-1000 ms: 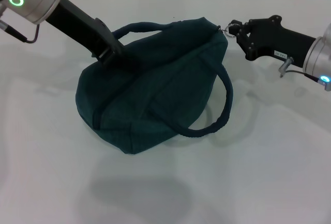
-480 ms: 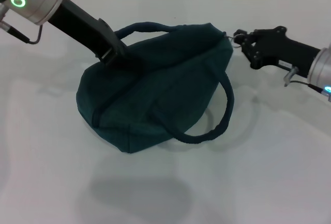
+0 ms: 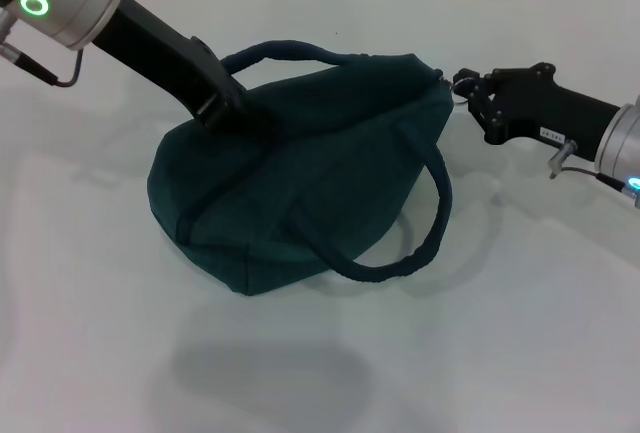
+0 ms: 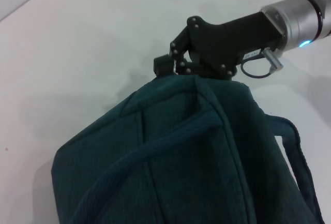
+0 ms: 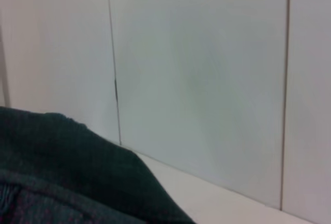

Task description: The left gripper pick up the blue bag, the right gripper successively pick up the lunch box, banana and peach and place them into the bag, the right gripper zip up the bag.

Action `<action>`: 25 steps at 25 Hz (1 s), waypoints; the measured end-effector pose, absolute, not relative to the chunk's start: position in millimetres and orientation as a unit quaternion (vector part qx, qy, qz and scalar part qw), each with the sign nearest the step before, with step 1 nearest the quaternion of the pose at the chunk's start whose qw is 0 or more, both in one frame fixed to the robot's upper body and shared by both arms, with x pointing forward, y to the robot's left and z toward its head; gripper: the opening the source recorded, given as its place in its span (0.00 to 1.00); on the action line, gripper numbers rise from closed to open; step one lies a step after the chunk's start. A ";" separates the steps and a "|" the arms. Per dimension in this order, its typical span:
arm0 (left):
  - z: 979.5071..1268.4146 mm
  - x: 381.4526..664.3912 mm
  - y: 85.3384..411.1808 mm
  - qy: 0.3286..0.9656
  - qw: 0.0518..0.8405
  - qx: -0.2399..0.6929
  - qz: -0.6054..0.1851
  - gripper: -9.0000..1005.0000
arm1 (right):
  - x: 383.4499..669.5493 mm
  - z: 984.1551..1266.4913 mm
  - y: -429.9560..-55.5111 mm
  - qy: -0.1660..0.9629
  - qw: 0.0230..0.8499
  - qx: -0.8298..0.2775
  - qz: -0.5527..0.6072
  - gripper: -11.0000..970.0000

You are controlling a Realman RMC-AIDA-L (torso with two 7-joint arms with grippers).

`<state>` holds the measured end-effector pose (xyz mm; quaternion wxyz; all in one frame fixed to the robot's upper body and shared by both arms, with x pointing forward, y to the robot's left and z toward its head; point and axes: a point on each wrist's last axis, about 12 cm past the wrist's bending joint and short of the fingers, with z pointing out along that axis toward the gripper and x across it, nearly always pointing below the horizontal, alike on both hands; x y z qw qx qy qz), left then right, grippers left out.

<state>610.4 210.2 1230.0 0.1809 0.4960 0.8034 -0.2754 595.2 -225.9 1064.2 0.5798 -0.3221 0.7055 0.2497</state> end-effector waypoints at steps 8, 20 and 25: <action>1229.1 609.3 209.7 0.803 0.177 0.497 -0.277 0.05 | 595.7 1070.2 -228.5 0.717 0.551 -0.314 0.289 0.10; 1240.2 603.0 205.3 0.773 0.183 0.514 -0.325 0.05 | 609.0 1092.2 -248.4 0.717 0.555 -0.295 0.302 0.11; 1239.9 602.4 206.9 0.772 0.184 0.511 -0.329 0.05 | 606.1 1081.2 -237.2 0.735 0.523 -0.315 0.296 0.11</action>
